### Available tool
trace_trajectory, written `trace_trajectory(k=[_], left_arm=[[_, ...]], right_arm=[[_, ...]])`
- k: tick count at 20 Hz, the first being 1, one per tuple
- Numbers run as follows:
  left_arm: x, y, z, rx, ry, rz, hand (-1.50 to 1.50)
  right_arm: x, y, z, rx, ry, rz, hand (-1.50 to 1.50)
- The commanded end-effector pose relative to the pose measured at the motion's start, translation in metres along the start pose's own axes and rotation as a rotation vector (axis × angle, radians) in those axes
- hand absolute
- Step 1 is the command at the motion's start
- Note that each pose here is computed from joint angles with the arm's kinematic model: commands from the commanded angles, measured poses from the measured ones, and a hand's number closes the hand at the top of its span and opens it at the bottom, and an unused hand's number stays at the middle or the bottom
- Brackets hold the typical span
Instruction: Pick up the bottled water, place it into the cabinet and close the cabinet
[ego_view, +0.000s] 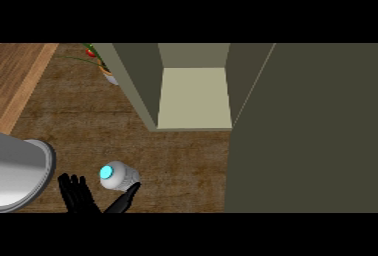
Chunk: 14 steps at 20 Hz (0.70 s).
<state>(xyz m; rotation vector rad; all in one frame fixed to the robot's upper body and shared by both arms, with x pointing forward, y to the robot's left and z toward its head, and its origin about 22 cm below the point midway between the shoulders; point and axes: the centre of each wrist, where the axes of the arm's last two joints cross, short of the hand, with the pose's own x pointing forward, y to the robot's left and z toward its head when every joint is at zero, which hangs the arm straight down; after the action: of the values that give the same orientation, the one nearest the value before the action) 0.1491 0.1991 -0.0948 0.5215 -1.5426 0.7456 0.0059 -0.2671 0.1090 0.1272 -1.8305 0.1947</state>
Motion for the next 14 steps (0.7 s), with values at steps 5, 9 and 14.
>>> trace_trajectory(k=[5,9,14], left_arm=[[-0.043,-0.002,-0.002,0.004,-0.012,0.053,-1.5],[-0.053,0.004,-0.016,-0.002,-0.016,0.17,-1.5],[-0.062,-0.005,-0.014,-0.055,-0.029,0.268,-1.5]], right_arm=[[0.037,0.002,-0.005,0.005,-0.064,-0.012,-1.5],[0.027,0.001,-0.008,0.005,-0.071,-0.009,-1.5],[0.038,0.003,-0.01,0.003,-0.075,0.008,-1.5]])
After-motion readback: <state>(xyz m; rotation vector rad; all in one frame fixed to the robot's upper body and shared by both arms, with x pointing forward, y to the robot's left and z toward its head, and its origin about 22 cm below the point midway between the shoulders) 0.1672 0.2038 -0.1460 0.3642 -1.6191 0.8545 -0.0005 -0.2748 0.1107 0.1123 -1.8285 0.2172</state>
